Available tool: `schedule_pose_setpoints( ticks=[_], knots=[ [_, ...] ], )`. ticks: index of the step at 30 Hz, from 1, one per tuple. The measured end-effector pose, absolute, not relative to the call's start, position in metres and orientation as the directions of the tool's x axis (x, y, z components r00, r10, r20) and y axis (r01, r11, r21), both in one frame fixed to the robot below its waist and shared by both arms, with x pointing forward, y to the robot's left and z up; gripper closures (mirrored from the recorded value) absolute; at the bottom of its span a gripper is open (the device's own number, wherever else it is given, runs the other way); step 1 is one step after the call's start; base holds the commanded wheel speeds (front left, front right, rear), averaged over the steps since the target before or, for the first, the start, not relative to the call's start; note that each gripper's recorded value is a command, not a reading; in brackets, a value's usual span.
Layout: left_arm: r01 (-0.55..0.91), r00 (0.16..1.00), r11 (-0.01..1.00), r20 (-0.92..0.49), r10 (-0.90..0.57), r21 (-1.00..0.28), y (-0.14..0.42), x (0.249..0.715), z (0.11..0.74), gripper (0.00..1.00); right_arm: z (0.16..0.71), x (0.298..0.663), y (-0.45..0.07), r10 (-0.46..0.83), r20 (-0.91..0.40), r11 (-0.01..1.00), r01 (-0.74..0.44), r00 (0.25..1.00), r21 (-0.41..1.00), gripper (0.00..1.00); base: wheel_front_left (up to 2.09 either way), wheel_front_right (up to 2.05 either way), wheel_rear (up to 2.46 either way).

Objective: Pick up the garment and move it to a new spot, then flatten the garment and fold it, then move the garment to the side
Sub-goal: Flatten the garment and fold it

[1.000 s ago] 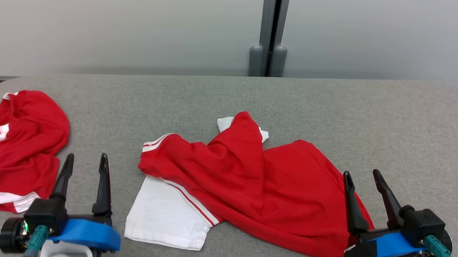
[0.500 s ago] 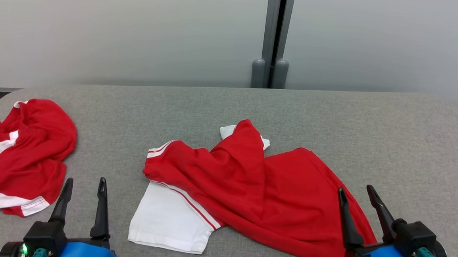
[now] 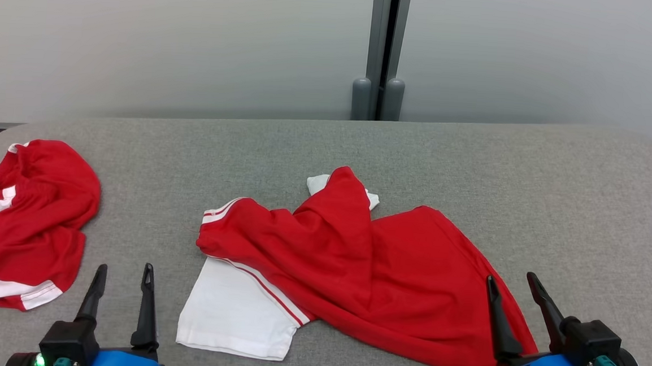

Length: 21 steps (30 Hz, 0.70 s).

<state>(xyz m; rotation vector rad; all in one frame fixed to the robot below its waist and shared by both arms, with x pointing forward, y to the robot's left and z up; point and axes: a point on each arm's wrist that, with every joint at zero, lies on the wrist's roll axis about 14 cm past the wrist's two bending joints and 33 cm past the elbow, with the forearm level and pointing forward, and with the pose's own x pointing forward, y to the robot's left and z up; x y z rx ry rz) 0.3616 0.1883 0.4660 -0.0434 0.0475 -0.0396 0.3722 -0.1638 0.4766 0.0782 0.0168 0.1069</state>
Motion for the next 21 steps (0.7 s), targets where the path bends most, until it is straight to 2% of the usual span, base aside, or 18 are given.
schedule_pose_setpoints(
  ticks=[12,21],
  knots=[
    [0.083,0.953,0.992,-0.282,-0.108,-0.100,0.165,0.353,0.393,0.00,0.418,0.360,-0.198,0.006,-0.206,0.998,0.008,0.978,0.066,0.00,0.00,0.00,0.00],
    [0.099,0.901,0.988,-0.410,-0.140,-0.118,0.157,0.342,0.355,0.00,0.377,0.342,-0.203,-0.015,-0.344,0.995,0.048,0.939,0.086,0.00,0.00,0.00,0.00]
  ],
)
